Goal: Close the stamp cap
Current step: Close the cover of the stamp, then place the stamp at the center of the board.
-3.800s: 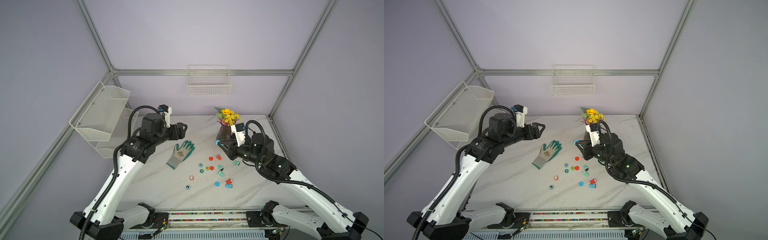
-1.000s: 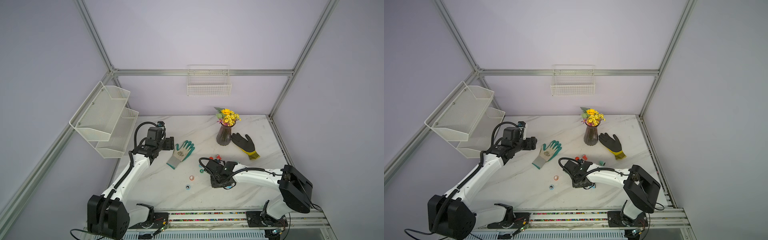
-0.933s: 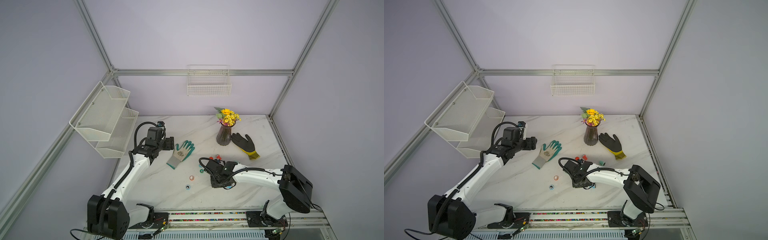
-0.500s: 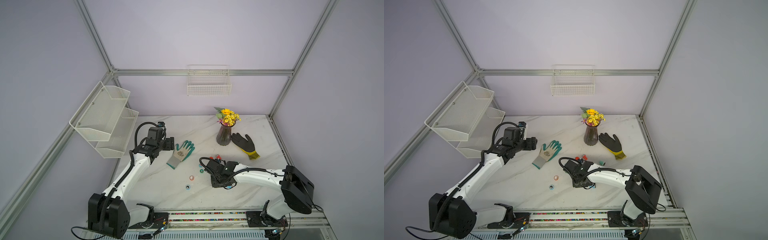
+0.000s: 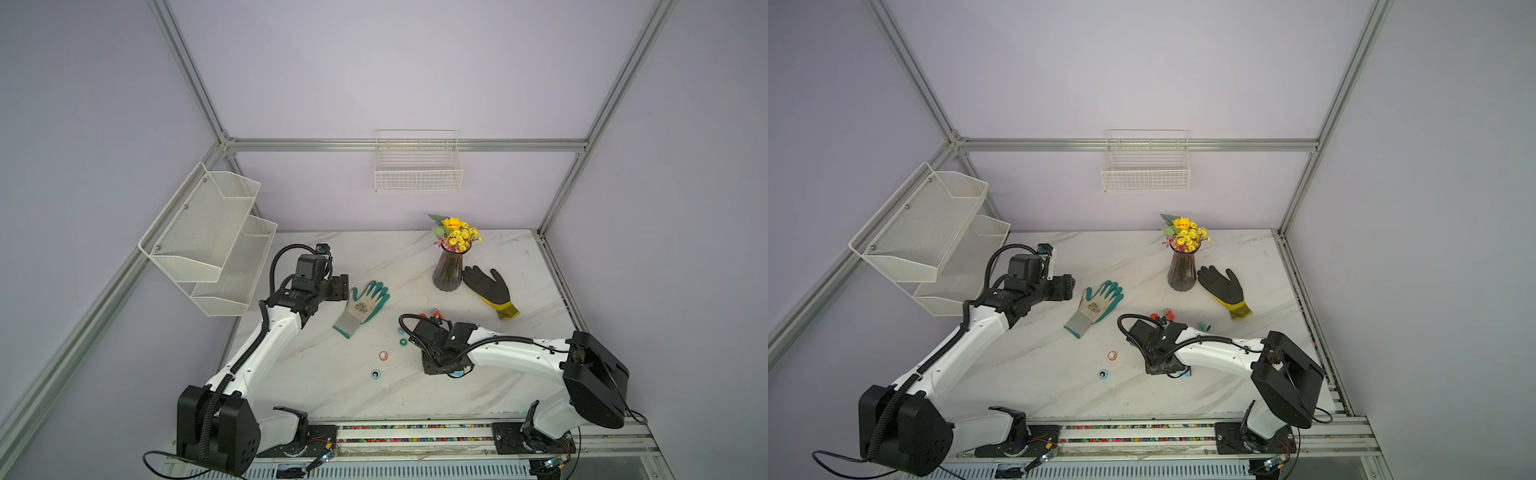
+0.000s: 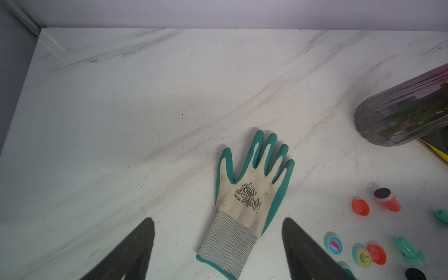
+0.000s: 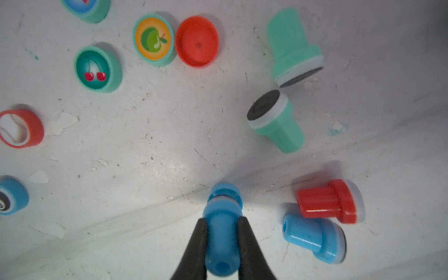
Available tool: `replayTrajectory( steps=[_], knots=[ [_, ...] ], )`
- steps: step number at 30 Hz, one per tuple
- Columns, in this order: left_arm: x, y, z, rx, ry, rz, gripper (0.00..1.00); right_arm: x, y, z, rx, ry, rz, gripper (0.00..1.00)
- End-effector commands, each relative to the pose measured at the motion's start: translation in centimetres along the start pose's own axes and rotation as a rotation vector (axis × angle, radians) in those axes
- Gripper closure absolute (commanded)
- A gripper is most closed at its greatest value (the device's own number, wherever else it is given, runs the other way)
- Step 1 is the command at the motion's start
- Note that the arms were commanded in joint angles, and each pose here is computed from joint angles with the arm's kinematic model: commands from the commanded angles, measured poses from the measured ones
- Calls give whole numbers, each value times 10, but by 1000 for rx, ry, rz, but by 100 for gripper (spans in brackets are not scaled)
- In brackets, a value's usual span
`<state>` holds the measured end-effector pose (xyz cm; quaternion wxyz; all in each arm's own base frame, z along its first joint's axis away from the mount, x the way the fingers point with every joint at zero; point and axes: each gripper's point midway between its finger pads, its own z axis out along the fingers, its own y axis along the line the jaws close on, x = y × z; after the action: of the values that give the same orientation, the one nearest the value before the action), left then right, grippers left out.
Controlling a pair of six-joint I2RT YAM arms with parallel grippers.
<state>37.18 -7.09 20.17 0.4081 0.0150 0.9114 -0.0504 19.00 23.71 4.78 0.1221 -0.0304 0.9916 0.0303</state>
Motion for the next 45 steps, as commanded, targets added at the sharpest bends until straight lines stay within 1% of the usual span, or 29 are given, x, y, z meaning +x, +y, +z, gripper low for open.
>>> replayTrajectory(
  steps=[1,8,16,22,28,36,45],
  knots=[
    [-22,-2,-8,13,-60,13,18,3,-4,7,16,0,4,100],
    [-23,-2,-8,13,-61,14,18,7,-5,12,17,11,4,100],
    [-23,-2,-9,11,-61,14,18,16,2,23,-9,66,-13,100],
    [-22,-1,-9,7,-60,16,18,17,4,29,-8,75,-26,100],
    [-23,-1,-8,6,-59,16,18,30,-3,43,3,110,-23,100],
    [-22,-2,-7,9,-53,19,18,51,-18,63,59,184,-41,100],
    [-21,-3,-6,19,-46,21,18,75,-22,79,80,320,-154,100]
  ],
)
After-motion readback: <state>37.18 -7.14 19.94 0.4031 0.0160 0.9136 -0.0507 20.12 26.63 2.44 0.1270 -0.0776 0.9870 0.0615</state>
